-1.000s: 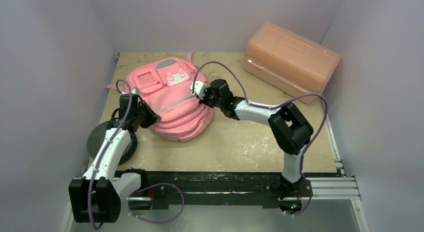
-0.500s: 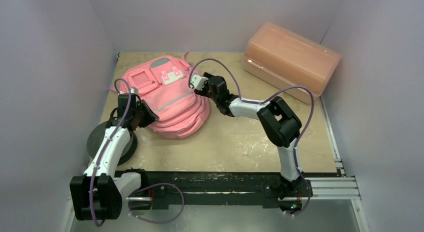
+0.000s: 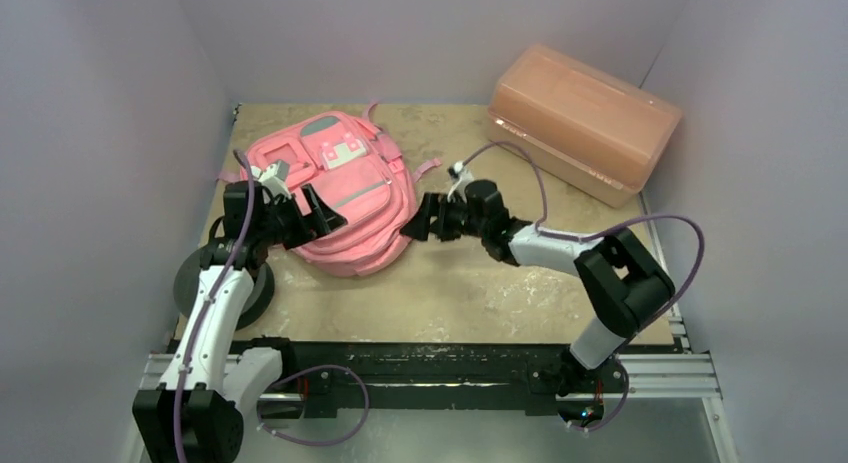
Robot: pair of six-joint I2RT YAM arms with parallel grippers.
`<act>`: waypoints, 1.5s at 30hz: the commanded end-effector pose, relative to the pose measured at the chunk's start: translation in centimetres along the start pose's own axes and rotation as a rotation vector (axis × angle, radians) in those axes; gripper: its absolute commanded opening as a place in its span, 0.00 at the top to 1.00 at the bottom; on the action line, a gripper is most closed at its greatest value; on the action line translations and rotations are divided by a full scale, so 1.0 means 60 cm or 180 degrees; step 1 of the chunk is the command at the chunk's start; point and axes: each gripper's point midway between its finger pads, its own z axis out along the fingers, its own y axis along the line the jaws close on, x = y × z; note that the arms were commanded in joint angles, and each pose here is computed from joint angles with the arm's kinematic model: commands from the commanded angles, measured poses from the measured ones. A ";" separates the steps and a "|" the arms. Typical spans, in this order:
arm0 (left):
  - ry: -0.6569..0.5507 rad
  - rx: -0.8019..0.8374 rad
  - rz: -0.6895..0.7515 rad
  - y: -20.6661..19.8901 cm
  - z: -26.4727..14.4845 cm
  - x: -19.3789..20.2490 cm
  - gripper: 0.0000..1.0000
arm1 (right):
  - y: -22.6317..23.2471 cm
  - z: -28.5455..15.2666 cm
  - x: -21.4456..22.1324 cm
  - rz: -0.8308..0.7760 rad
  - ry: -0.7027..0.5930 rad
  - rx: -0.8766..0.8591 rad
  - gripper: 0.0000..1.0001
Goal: Pack the student bag
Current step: Zip the student bag at the center of the board, then adjust the student bag at the center of the board.
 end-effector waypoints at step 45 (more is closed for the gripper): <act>-0.1101 -0.1074 0.4565 -0.152 -0.061 -0.036 0.17 | 0.391 -0.156 -0.200 0.2035 0.0125 -0.2228 1.00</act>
